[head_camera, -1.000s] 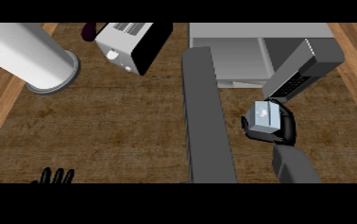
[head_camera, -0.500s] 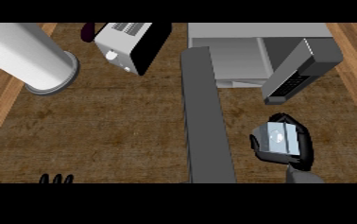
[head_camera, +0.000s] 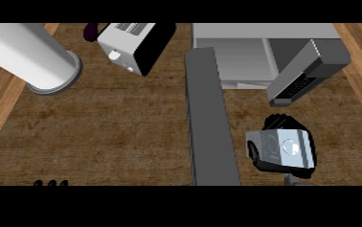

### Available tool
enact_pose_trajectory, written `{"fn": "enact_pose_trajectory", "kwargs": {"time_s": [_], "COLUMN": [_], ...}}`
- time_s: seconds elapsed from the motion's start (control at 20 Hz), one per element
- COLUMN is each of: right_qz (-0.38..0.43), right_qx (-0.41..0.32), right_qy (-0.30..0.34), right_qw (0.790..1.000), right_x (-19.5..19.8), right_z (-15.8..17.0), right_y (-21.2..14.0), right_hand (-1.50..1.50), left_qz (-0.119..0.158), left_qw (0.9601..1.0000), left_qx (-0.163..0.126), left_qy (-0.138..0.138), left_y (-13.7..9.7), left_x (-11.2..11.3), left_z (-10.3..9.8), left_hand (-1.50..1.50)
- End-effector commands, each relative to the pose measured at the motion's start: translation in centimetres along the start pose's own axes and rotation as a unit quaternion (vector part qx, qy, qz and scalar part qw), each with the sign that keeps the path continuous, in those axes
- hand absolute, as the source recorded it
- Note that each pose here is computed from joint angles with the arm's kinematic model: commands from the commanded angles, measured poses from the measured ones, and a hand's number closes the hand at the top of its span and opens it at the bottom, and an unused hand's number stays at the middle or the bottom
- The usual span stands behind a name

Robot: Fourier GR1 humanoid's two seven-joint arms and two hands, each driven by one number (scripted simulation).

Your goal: Pick up the milk, place it into the microwave and close the microwave

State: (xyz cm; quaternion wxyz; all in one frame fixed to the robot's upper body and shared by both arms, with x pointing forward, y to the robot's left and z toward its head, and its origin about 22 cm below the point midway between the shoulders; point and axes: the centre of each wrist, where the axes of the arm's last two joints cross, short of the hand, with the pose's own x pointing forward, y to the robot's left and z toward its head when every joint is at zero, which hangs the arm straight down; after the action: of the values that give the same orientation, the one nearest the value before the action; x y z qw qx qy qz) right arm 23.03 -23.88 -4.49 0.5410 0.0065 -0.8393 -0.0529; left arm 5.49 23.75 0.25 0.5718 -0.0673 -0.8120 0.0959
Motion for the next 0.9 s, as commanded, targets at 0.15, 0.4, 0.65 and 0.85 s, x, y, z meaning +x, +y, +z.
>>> {"fn": "enact_pose_trajectory", "kwargs": {"time_s": [0.15,0.4,0.65,0.85], "right_qz": [0.047,0.059,0.115,0.123], "right_qx": [0.004,0.012,0.009,-0.016], "right_qy": [0.001,0.02,0.04,0.063], "right_qw": [0.999,0.998,0.992,0.99], "right_x": [1.8,-0.4,-3.7,-5.8], "right_z": [-3.1,-7.0,-8.5,-8.3], "right_y": [2.5,6.6,6.5,6.6], "right_hand": [1.5,1.5,1.5,1.5], "left_qz": [0.006,-0.006,-0.006,-0.01], "left_qw": [1.0,0.9999,0.9999,0.9999], "left_qx": [0.002,0.014,0.008,0.004], "left_qy": [-0.002,-0.004,0.003,0.008], "left_y": [1.7,2.0,1.4,3.8], "left_x": [1.1,0.3,0.0,0.0], "left_z": [0.6,-1.2,-1.3,0.5], "left_hand": [-1.5,-1.5,-1.5,-1.5]}}
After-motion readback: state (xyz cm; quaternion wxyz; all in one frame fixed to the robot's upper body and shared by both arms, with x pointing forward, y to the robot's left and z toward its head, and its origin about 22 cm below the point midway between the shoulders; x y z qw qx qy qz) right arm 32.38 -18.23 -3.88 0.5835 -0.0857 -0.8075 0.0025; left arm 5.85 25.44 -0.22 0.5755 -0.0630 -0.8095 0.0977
